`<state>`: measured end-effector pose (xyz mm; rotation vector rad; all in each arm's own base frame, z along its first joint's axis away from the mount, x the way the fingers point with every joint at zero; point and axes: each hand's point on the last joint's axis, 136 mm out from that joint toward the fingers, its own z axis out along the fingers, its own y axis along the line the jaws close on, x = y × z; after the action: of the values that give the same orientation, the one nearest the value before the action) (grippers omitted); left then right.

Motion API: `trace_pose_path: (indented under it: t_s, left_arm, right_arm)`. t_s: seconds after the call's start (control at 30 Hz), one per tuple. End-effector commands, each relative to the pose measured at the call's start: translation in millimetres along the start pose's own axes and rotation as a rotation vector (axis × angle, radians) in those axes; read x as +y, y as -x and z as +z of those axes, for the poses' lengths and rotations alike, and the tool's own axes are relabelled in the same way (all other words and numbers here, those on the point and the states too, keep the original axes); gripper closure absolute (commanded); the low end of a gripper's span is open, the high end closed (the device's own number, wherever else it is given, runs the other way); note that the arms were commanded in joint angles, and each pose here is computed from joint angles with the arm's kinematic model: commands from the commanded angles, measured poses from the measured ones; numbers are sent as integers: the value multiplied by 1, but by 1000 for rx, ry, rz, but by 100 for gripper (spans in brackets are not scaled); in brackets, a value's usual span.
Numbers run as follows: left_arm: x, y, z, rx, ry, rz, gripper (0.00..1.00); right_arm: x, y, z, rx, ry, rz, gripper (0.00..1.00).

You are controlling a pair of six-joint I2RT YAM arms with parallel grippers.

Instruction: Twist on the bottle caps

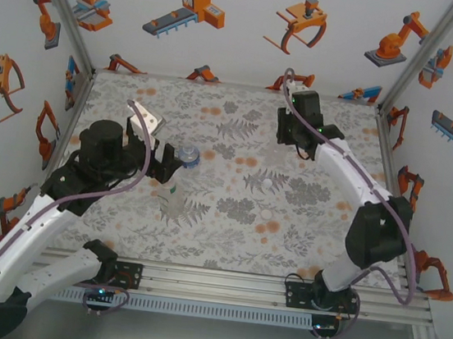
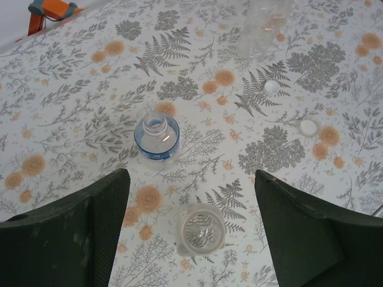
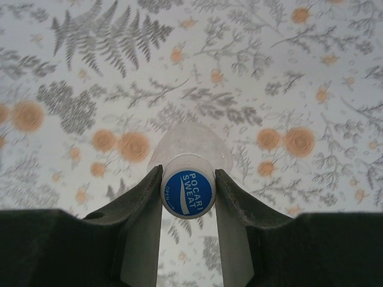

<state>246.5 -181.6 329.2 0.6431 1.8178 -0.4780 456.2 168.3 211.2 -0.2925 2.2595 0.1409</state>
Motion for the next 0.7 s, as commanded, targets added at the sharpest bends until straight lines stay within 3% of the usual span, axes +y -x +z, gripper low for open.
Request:
trace_pose_path:
  t_s: [0.0, 0.3, 0.57, 0.67]
  left_arm:
    - [-2, -6, 0, 11, -16, -43, 23]
    - [0, -2, 4, 5, -13, -59, 23]
    - [1, 0, 4, -1, -5, -78, 23]
    - [1, 1, 4, -4, -5, -85, 23]
  right_arm:
    - [-11, 45, 8, -107, -43, -16, 100]
    - [-19, 49, 54, -49, -23, -9, 100]
    - [-22, 34, 67, 25, -31, 4, 100]
    - [-21, 27, 71, 45, -27, 5, 90]
